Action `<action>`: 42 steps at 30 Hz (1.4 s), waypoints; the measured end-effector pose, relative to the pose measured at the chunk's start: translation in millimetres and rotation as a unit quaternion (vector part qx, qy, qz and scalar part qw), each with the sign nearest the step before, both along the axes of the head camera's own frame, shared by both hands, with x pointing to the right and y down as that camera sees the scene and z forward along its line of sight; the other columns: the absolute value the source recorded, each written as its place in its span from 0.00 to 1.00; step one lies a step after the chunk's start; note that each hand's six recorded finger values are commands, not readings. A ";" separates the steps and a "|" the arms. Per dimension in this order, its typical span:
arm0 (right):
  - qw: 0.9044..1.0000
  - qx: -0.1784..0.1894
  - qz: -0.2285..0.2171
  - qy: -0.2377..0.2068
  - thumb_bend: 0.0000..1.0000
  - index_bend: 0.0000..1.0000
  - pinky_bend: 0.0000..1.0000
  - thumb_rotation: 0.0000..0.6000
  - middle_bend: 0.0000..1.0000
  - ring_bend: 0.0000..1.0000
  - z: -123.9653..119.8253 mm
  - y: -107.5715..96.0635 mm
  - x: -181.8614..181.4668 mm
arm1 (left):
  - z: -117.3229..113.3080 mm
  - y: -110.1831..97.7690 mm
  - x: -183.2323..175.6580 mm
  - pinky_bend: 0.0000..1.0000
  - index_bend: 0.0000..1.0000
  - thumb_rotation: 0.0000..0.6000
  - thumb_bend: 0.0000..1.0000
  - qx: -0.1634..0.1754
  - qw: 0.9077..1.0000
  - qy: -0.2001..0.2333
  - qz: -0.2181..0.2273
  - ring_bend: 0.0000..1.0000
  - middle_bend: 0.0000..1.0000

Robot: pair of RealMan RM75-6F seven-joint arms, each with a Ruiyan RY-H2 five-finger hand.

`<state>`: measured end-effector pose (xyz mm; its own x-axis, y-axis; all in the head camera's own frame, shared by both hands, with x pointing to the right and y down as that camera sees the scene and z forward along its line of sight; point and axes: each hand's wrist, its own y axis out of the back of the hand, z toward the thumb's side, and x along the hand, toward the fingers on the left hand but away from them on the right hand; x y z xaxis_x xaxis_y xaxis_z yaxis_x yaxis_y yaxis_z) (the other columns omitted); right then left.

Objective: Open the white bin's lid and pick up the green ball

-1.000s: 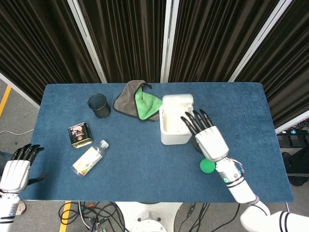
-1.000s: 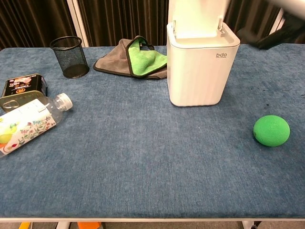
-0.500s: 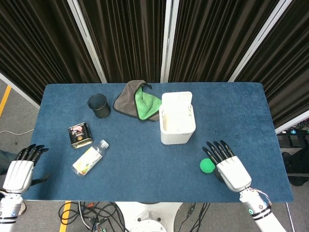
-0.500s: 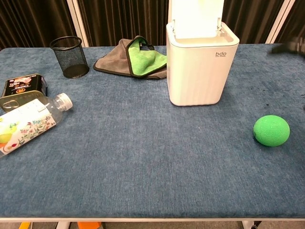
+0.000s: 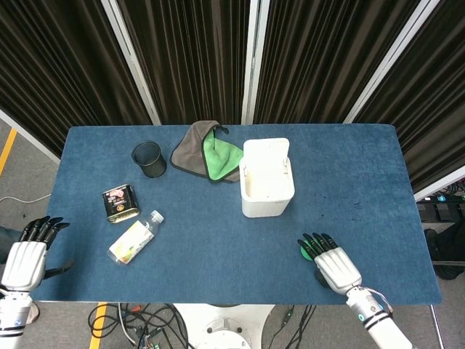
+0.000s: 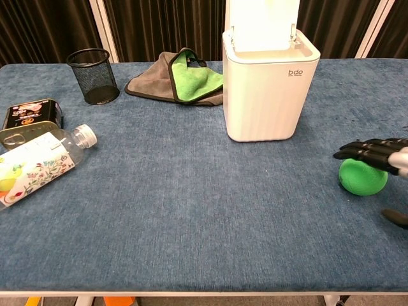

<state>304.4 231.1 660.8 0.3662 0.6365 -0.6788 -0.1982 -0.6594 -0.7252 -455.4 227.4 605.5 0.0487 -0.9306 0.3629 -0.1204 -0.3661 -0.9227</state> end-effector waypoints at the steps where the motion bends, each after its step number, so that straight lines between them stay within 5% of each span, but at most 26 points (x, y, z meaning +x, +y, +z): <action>1: 1.000 0.002 0.000 0.002 0.38 0.00 0.26 1.00 0.09 0.01 1.9 -1.2 -0.9 | 0.2 0.2 -0.4 0.13 0.25 1.00 0.06 -0.001 1.000 0.000 0.000 0.10 0.18; 5: 1.000 0.005 0.004 0.008 0.42 0.02 0.39 1.00 0.10 0.07 6.6 -5.3 -0.7 | 2.4 1.9 -2.7 0.13 0.24 1.00 0.06 -0.005 1.000 -0.001 -0.003 0.10 0.18; 12: 1.000 0.003 0.015 0.023 0.45 0.16 0.47 1.00 0.16 0.10 12.2 -7.7 5.6 | 5.5 3.3 -2.9 0.13 0.25 1.00 0.06 -0.009 1.000 0.001 -0.003 0.10 0.18; 21: 0.999 0.028 0.016 0.015 0.46 0.47 0.68 1.00 0.48 0.43 12.5 -12.5 3.8 | 6.8 5.2 -4.6 0.13 0.25 1.00 0.06 -0.012 1.000 0.000 -0.005 0.10 0.18; 26: 0.998 0.050 0.023 -0.005 0.46 0.56 0.71 1.00 0.53 0.48 4.6 -19.6 3.2 | 6.7 4.6 -3.2 0.13 0.24 1.00 0.06 -0.011 1.000 0.001 -0.004 0.10 0.18; 32: 0.992 0.110 0.041 -0.042 0.46 0.56 0.71 1.00 0.53 0.48 -28.5 -42.2 3.9 | 5.2 3.1 -2.9 0.13 0.24 1.00 0.06 -0.009 1.000 0.000 -0.003 0.10 0.18; 37: 0.976 0.194 0.054 -0.085 0.46 0.56 0.70 1.00 0.53 0.48 -81.5 -79.7 3.6 | 3.7 3.6 -1.6 0.13 0.24 1.00 0.06 -0.013 1.000 0.002 0.003 0.09 0.18; 42: 0.963 0.239 0.054 -0.108 0.46 0.56 0.69 1.00 0.52 0.48 -109.4 -119.8 -12.5 | 2.1 2.9 -0.4 0.13 0.24 1.00 0.06 -0.010 1.000 0.004 0.004 0.07 0.18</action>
